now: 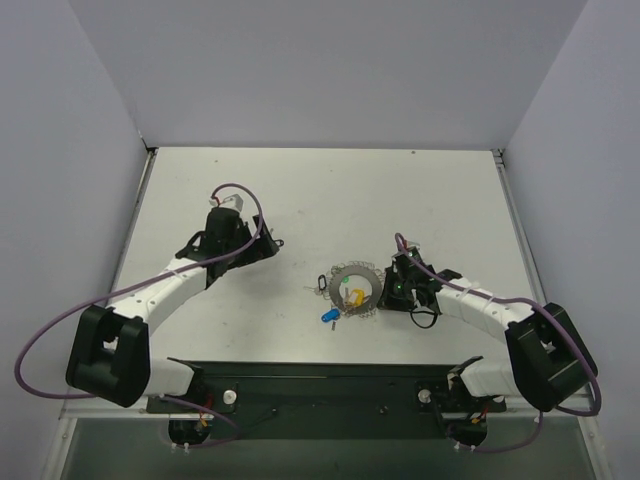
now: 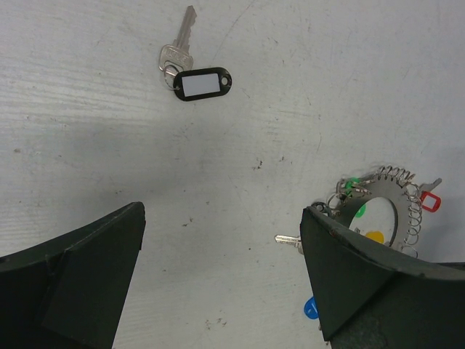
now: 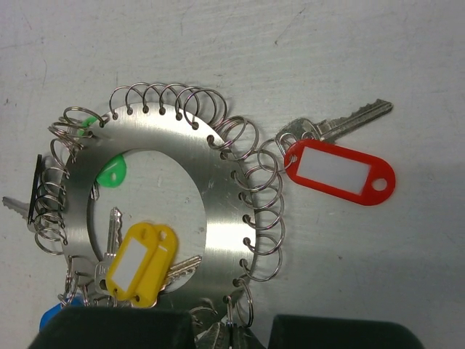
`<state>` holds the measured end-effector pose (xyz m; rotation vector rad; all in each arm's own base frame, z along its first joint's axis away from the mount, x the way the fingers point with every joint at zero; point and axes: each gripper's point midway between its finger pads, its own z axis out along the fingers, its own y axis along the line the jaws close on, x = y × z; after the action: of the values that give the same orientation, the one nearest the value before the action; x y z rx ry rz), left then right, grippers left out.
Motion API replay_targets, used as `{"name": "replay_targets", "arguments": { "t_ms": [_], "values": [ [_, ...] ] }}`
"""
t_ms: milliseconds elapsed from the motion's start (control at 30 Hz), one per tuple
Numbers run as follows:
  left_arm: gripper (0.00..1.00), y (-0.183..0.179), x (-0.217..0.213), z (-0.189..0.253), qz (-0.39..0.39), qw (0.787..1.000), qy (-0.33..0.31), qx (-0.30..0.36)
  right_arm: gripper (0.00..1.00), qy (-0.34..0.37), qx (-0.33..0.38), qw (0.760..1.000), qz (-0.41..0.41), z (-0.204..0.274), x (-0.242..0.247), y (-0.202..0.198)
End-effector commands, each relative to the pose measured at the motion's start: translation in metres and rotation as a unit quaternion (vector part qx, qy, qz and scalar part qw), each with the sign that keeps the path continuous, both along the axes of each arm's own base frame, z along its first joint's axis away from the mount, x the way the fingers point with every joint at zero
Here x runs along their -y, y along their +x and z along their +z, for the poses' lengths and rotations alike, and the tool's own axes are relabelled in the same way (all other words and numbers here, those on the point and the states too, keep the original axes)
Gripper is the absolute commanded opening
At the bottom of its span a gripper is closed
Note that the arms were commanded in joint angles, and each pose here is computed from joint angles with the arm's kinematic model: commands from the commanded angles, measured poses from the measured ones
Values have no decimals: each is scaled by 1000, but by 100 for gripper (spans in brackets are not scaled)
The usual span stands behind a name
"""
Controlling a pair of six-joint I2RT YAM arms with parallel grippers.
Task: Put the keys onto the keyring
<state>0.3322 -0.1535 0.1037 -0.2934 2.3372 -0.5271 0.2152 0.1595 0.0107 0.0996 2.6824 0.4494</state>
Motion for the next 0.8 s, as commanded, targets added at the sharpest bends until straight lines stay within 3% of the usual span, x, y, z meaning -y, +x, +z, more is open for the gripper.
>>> {"name": "replay_targets", "arguments": {
  "t_ms": [0, 333, 567, 767],
  "values": [
    [98, 3, 1, 20, -14, 999, 2, 41, 0, -6, 32, 999, 13, 15, -3, 12],
    [97, -15, 22, 64, -101, 984, -48, 138, 0, 3, 150, 983, 104, 69, -9, 25],
    [97, -36, 53, 111, -211, 939, -117, 245, 0, 53, 194, 948, 248, 97, -37, 7],
    [94, -64, 81, 141, -308, 892, -151, 295, 0, 77, 228, 924, 297, 122, -46, -1]
  ]
}}
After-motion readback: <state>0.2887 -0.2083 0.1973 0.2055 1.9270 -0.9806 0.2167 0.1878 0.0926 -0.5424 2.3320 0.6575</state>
